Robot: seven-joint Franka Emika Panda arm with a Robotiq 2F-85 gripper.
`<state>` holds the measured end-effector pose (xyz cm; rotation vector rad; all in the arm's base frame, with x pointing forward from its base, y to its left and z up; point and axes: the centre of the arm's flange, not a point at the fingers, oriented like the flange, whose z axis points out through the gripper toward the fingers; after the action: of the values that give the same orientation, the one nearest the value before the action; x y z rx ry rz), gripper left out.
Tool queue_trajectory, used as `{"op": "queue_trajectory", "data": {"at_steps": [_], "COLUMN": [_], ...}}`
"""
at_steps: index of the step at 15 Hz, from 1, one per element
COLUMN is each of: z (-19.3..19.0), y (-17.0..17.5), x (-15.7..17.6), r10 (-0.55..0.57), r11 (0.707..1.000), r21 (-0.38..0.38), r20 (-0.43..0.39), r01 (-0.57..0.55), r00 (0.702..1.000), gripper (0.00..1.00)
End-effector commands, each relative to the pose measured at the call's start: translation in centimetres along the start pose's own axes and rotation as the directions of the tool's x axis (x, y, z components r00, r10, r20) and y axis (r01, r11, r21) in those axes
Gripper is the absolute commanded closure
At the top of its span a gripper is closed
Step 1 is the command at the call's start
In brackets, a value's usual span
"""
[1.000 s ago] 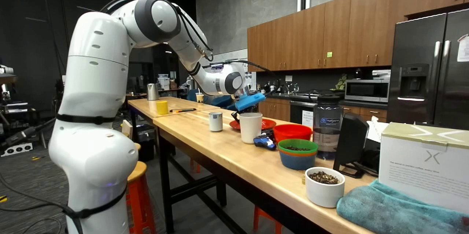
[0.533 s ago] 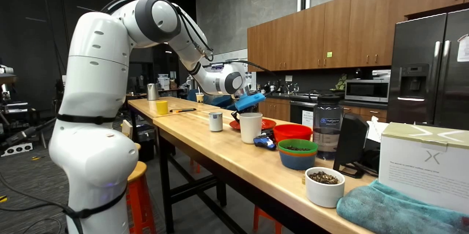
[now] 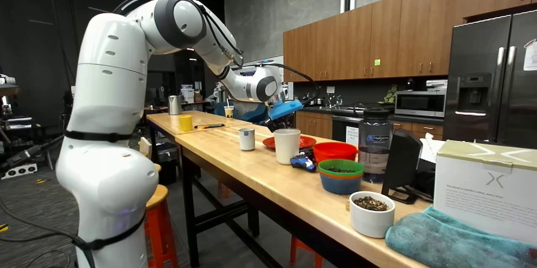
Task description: Lift the small ball from the red plate, put it on the table and then back on the plate.
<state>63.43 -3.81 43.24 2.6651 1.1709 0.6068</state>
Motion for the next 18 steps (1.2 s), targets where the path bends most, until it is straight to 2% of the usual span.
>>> {"op": "queue_trajectory", "data": {"at_steps": [1,11,14,18], "z": [-2.2,-11.9,-14.3,-16.3], "y": [1.3,2.1,0.9,-1.3], "x": [0.4,1.4,0.4,-0.9], "r10": [0.002,-0.025,-0.054,-0.082], "r11": [1.0,0.993,0.995,0.996], "r21": [-0.003,-0.116,-0.085,-0.042], "r20": [-0.005,-0.086,-0.083,-0.03], "r01": [-0.002,0.015,0.047,0.081], "r00": [1.0,0.996,0.995,0.996], "gripper": [0.81,0.81,0.81,0.81]}}
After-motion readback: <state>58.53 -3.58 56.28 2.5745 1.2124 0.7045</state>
